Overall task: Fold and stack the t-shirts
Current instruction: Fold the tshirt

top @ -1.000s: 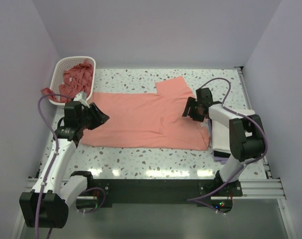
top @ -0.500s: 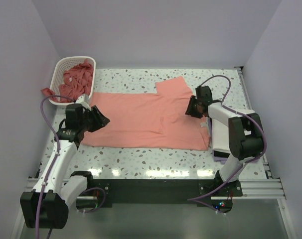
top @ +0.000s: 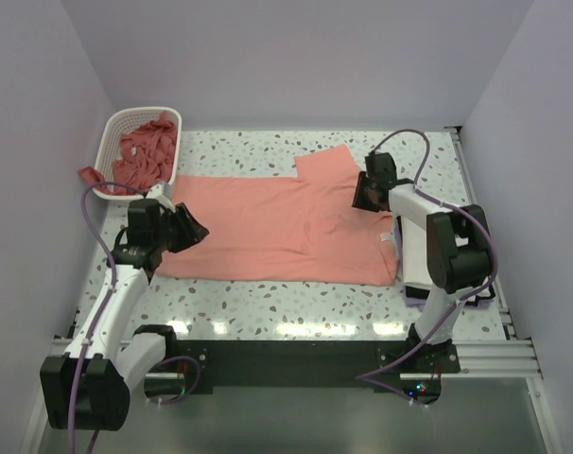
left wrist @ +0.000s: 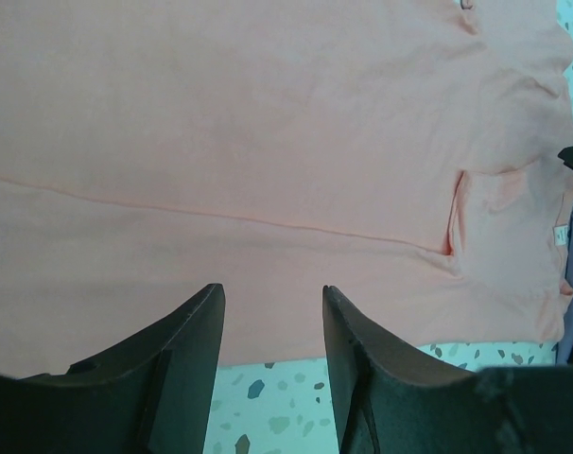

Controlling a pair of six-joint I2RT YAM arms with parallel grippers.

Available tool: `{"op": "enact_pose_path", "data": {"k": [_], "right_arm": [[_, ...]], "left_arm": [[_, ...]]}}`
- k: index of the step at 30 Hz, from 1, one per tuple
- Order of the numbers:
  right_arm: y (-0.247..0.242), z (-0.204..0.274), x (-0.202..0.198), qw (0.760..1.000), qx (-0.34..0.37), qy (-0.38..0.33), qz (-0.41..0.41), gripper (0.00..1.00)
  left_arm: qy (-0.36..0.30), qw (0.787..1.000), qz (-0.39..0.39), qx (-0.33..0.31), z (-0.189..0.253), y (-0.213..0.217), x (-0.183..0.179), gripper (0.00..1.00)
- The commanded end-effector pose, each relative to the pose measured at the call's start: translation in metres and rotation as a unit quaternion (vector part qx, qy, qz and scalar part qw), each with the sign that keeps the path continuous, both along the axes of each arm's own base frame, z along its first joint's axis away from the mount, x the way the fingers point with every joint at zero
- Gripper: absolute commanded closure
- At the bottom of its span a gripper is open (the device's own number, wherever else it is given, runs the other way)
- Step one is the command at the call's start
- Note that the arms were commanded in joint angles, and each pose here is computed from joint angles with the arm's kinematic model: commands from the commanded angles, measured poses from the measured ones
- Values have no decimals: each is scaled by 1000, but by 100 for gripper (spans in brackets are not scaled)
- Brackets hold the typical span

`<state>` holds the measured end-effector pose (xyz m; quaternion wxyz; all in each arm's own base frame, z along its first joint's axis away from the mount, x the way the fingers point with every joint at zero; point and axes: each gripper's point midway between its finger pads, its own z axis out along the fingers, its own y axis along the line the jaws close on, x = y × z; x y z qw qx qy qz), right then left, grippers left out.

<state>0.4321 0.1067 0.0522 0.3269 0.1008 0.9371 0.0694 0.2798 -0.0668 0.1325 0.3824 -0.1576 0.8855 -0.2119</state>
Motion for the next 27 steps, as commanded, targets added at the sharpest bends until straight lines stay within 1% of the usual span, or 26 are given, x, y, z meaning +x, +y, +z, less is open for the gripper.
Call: {"op": "enact_pose_path", "data": {"k": [1, 7, 15, 27], "right_arm": [[0, 0, 6, 1000, -27, 2, 13, 67], [6, -14, 1, 999, -34, 15, 18, 65], [10, -15, -2, 999, -35, 16, 16, 65], [8, -20, -5, 999, -39, 23, 12, 74]], "left_arm": [[-23, 1000, -9, 11, 3, 0, 7, 49], [-23, 1000, -11, 11, 2, 0, 7, 49], [-21, 1000, -12, 11, 1, 0, 7, 49], [-20, 1000, -13, 10, 0, -1, 6, 49]]}}
